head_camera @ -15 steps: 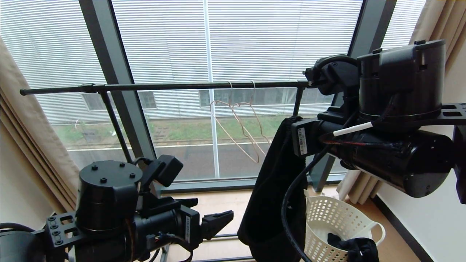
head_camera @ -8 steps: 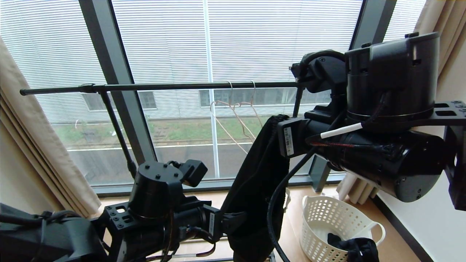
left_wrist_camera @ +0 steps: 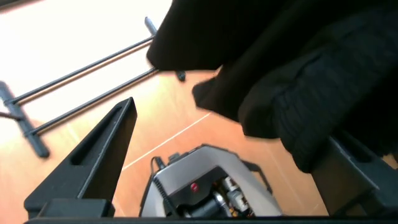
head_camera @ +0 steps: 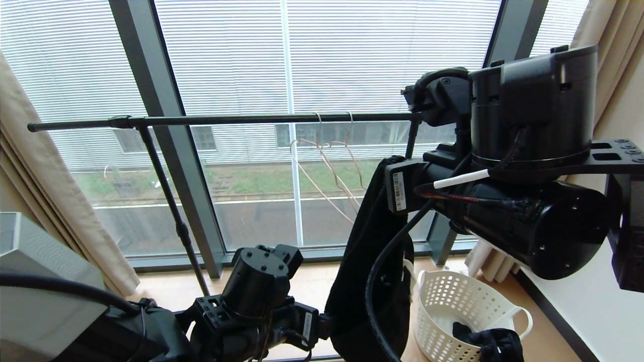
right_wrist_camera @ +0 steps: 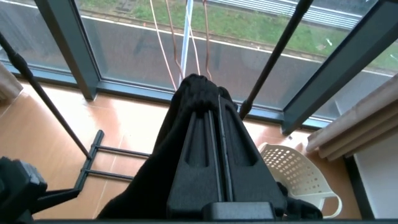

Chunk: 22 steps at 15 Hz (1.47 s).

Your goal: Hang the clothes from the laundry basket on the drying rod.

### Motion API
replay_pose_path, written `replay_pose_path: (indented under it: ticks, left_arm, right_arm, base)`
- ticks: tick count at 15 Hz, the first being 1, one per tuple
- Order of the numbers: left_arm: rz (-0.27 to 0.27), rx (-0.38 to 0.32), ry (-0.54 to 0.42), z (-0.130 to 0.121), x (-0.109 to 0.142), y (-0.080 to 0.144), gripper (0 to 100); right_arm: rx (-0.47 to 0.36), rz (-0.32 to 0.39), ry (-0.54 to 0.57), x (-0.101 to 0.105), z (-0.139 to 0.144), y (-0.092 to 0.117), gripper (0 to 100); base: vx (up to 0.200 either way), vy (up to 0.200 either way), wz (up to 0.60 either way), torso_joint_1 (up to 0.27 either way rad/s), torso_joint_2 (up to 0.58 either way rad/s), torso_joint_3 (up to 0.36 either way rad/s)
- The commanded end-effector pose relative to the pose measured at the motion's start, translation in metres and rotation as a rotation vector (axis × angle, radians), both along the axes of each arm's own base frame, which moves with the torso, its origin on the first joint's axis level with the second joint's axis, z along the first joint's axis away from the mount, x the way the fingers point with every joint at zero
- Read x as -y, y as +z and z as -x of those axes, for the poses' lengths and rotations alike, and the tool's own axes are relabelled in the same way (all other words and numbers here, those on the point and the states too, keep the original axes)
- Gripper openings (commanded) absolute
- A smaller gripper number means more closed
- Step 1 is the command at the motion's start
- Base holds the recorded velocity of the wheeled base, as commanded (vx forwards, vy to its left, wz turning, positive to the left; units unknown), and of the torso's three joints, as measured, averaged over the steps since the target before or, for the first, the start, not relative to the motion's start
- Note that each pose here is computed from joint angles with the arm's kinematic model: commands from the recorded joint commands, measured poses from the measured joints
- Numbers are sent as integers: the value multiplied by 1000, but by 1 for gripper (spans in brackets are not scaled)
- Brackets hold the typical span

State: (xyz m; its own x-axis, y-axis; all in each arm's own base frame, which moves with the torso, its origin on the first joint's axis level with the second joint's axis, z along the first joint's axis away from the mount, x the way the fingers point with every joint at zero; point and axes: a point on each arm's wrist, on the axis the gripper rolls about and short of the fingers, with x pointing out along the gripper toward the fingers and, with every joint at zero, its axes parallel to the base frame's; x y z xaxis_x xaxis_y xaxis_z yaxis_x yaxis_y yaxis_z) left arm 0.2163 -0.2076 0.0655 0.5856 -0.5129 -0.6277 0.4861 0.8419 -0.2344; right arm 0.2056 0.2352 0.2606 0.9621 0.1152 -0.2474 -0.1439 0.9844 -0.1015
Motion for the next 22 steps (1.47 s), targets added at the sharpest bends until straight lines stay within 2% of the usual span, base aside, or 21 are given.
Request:
replay_pose_path:
  ticks: [1,5,7,8,11,13,16,18,19,21,22]
  left_arm:
    - [-10,1,-5,5,-1,0,100]
    - [-2,12,-17,11,-1,5,100]
    - [-12,2,-22,19,-7,4,100]
    - [-9,4,-21,20,-9,6,0]
    - [34,56,-14,28,-19,26,0]
    - [55,107,-12,31,-27,41,0]
    - [57,240,28,23,-51,68,0]
    - [48,290,52,16,-59,78,0]
    - [51,340,97,2,-65,93,0]
    - [41,334,130,-8,-70,113,0]
    - [41,334,130,-8,-70,113,0]
  right_arm:
    - [4,-5,-5,2,0,2,0]
    - [14,-4,-33,3,-1,3,0]
    - [37,-29,-71,11,-9,7,0]
    - [41,-33,-80,15,-10,9,0]
    - [59,-53,-103,35,-2,18,0]
    - [55,-48,-111,44,4,16,0]
    - [40,-34,-110,56,15,9,0]
    - [29,-23,-118,60,15,4,0]
    - [18,-14,-120,66,18,-2,0]
    - [12,-13,-103,71,22,-5,0]
    - [12,-13,-103,71,22,-5,0]
  base:
    - [0,0,0,0,0,0]
    - [0,0,0,0,0,0]
    - [0,0,0,0,0,0]
    - [0,0,0,0,0,0]
    - [0,0,0,0,0,0]
    - [0,0,0,0,0,0]
    - [0,0,0,0,0,0]
    - [0,0,0,0,0,0]
    - [0,0,0,0,0,0]
    - [0,0,0,0,0,0]
    - [0,0,0,0,0,0]
